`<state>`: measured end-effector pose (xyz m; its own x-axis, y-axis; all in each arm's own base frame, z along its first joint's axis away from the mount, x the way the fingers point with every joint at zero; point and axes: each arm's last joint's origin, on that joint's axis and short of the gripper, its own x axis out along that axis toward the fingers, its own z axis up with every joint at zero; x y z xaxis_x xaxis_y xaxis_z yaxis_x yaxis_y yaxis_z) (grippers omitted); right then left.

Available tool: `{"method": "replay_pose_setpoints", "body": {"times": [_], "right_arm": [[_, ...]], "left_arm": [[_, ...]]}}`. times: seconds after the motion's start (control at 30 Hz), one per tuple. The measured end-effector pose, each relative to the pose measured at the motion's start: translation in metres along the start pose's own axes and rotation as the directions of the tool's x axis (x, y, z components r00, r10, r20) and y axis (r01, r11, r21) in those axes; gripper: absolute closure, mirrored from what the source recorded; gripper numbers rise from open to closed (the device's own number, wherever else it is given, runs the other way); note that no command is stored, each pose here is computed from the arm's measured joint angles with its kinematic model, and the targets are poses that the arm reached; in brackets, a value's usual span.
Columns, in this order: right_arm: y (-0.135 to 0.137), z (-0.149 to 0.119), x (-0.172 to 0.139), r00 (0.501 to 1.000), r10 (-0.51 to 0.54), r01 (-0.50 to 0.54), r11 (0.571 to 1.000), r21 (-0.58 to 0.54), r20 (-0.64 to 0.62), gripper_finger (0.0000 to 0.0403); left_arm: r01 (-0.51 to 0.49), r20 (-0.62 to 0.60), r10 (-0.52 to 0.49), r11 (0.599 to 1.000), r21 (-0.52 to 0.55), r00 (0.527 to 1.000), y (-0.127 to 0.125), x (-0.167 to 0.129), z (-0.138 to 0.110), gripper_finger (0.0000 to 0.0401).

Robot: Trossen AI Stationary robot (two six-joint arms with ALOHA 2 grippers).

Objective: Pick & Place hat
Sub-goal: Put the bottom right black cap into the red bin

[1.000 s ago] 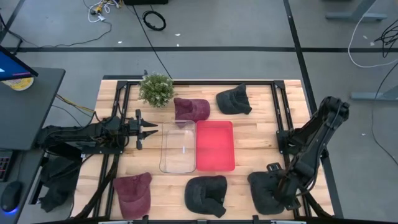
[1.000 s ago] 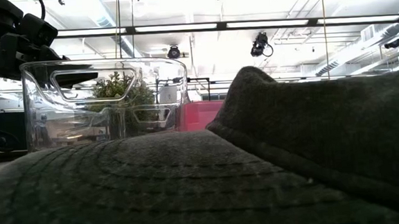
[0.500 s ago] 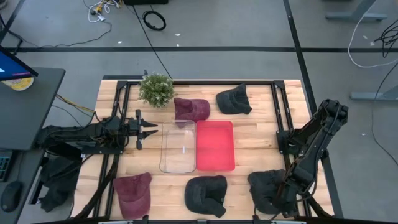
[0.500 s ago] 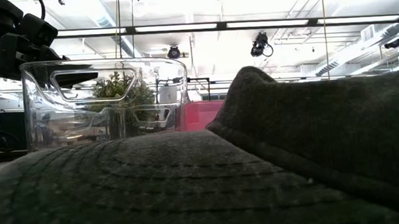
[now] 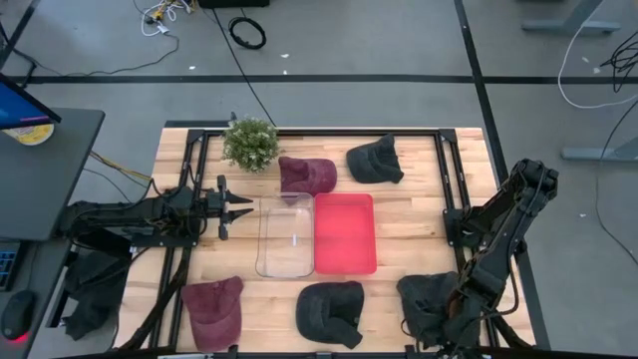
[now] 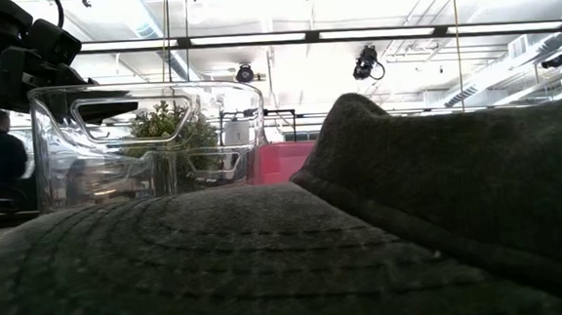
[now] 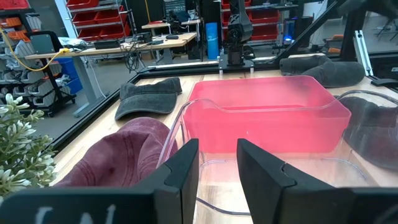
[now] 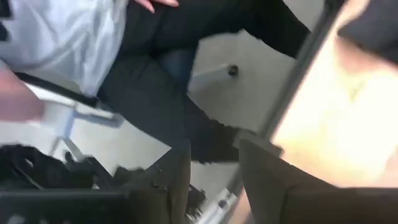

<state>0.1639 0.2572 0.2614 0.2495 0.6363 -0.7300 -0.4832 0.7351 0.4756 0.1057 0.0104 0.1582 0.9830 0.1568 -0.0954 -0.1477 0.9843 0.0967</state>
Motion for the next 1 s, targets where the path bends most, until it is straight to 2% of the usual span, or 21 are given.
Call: {"method": "replay_pose_setpoints", "body": {"times": [0.1, 0.23, 0.33, 0.4, 0.57, 0.87, 1.0], "right_arm": [[-0.008, -0.009, -0.001, 0.99, -0.124, 0.129, 0.989, 0.077, -0.061, 0.0261], [-0.022, -0.023, -0.006, 0.929, -0.331, 0.362, 0.907, 0.216, -0.169, 0.0261], [-0.028, -0.031, -0.007, 0.888, -0.414, 0.456, 0.854, 0.251, -0.201, 0.0261], [-0.028, -0.036, -0.005, 0.882, -0.422, 0.466, 0.849, 0.249, -0.211, 0.0261], [-0.022, -0.042, -0.003, 0.893, -0.382, 0.43, 0.881, 0.199, -0.239, 0.0261], [-0.013, -0.045, 0.0, 0.909, -0.365, 0.401, 0.898, 0.181, -0.202, 0.0261], [-0.015, -0.048, -0.002, 0.886, -0.409, 0.447, 0.879, 0.168, -0.218, 0.0261]], "left_arm": [[0.0, 0.0, 0.0, 1.0, 0.0, 1.0, 0.0, 0.0, 0.0, 0.0286], [0.0, 0.0, 0.0, 1.0, 0.0, 1.0, 0.0, 0.0, 0.0, 0.0286], [0.001, 0.0, -0.001, 1.0, 0.0, 1.0, 0.0, 0.0, 0.0, 0.0286], [0.0, 0.0, 0.0, 1.0, 0.0, 1.0, 0.0, 0.0, 0.0, 0.0286], [0.0, 0.0, 0.0, 1.0, 0.0, 1.0, 0.0, 0.0, 0.0, 0.0286], [0.0, 0.0, 0.0, 1.0, 0.0, 1.0, 0.0, 0.0, 0.0, 0.0286], [0.0, 0.0, 0.0, 1.0, 0.0, 1.0, 0.0, 0.0, 0.0, 0.0286]]}}
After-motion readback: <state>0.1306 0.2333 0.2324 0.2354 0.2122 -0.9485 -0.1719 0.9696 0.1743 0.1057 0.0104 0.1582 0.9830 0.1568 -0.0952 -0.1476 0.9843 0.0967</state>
